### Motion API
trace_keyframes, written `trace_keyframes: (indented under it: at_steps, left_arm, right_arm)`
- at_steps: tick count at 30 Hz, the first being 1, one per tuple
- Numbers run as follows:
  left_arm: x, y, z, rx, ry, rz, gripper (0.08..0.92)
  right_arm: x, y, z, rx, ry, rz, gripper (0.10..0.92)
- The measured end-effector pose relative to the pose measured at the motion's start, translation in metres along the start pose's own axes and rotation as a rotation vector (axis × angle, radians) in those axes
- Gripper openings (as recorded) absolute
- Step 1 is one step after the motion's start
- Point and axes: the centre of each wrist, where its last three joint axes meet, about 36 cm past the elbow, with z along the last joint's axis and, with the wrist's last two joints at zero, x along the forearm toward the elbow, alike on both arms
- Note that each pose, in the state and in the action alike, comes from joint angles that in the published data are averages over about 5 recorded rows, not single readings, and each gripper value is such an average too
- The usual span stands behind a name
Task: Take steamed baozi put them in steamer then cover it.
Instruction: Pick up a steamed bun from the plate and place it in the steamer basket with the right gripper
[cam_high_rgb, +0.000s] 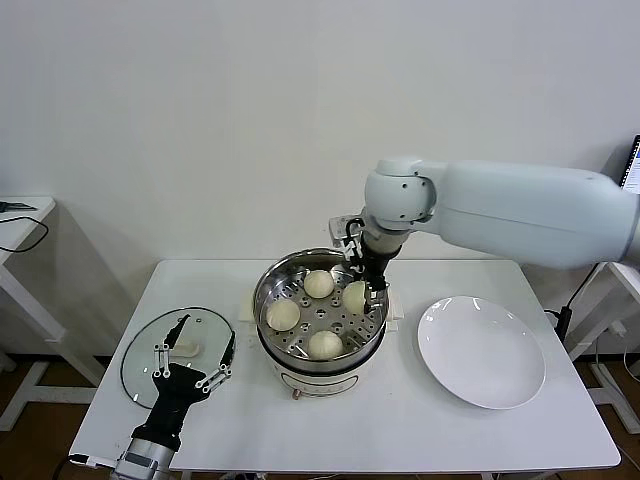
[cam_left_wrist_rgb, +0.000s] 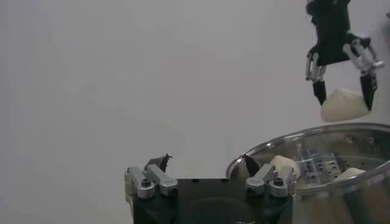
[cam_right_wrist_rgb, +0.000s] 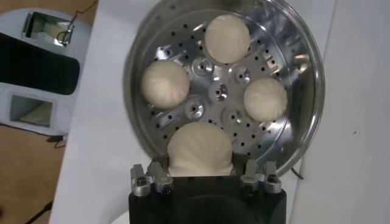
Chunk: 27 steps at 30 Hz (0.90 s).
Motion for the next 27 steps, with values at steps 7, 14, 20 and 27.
trace_keyframes:
  at_steps: [7,14,20,27]
  left_arm:
    - [-0.002,0.003,0.003,0.003,0.006,-0.005,0.823]
    - [-0.004,0.003,0.006,0.008,0.01,-0.007,0.823]
    - [-0.005,0.003,0.008,0.01,0.011,-0.008,0.823]
    - [-0.005,0.002,0.009,0.014,0.015,-0.009,0.823]
  right_arm:
    - [-0.028,-0.011,-0.001,-0.018,0.009,-0.007,0.681]
    - [-0.053,-0.016,-0.002,-0.03,0.016,-0.017,0.687]
    - [-0.065,-0.019,-0.003,-0.034,0.024,-0.016,0.706]
    - [-0.066,-0.02,-0.001,-0.046,0.009,-0.009,0.817]
